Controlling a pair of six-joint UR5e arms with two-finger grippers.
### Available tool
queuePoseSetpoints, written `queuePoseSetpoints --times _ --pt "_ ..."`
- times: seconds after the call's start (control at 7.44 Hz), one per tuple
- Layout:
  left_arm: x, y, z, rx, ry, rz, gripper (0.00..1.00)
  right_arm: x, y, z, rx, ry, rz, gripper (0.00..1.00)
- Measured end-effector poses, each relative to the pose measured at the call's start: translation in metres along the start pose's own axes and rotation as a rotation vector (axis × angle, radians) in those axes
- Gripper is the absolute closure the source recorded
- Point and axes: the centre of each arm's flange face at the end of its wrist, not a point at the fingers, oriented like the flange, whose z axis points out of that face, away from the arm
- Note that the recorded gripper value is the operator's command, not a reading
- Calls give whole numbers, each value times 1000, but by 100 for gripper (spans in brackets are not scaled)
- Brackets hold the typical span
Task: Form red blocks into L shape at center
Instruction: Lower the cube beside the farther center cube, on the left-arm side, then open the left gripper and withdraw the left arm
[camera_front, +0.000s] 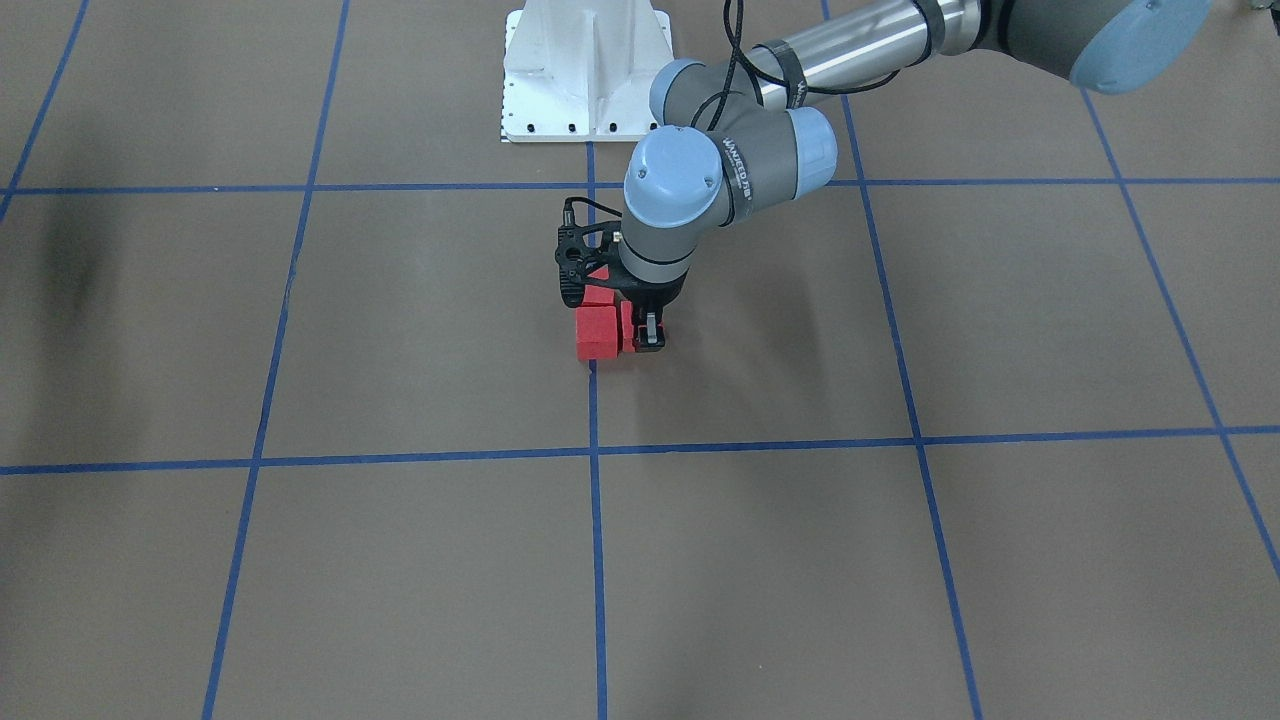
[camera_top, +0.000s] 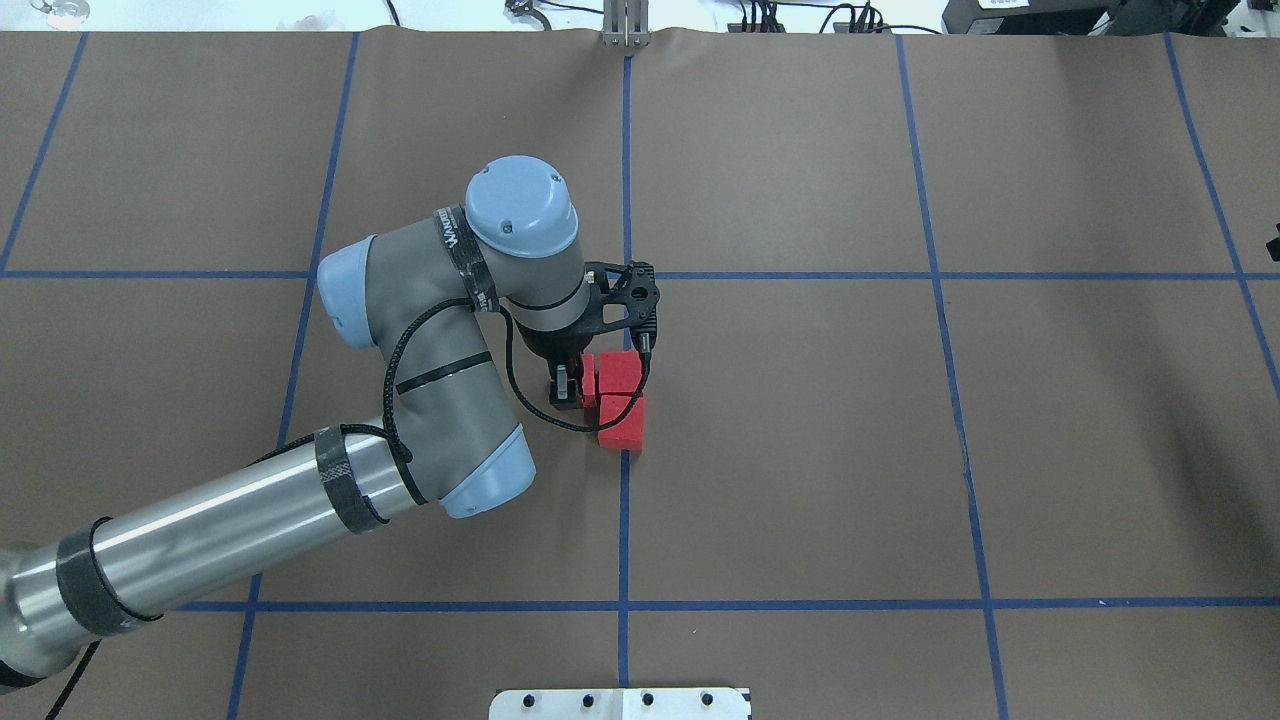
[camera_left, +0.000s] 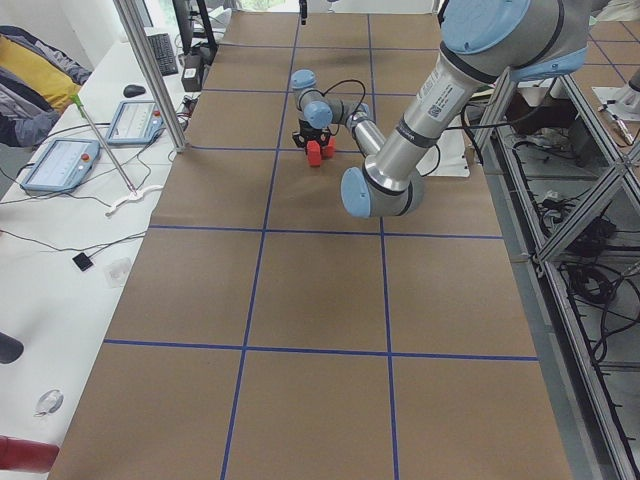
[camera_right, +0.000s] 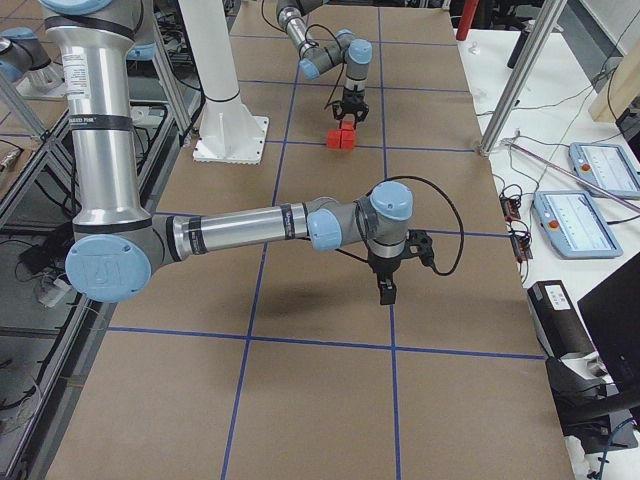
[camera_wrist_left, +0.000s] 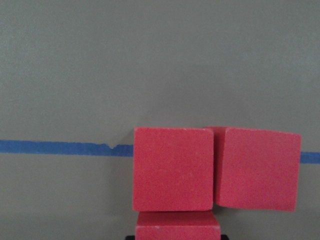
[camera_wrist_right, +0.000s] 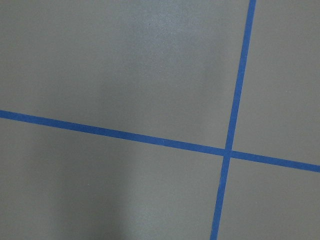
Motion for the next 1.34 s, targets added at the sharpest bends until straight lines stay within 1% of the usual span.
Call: queuePoseSetpoints --times 0.13,0.4,0.81,1.07,1.21,1.34 --pt "0 -1 0 9 -3 -10 26 0 0 0 0 0 0 1" --pt "-1 0 0 20 -8 -26 2 0 0 0 0 0 0 0" --pt "-1 -1 -7 32 -15 -30 1 0 0 0 1 0 0 1" --pt "-3 -2 -30 64 -39 -28 1 0 -1 -1 1 0 0 1" --pt "-13 6 -49 81 -65 -43 1 0 0 0 1 0 0 1" --pt "-31 27 -65 84 -96 -69 1 1 0 1 -1 0 1 1"
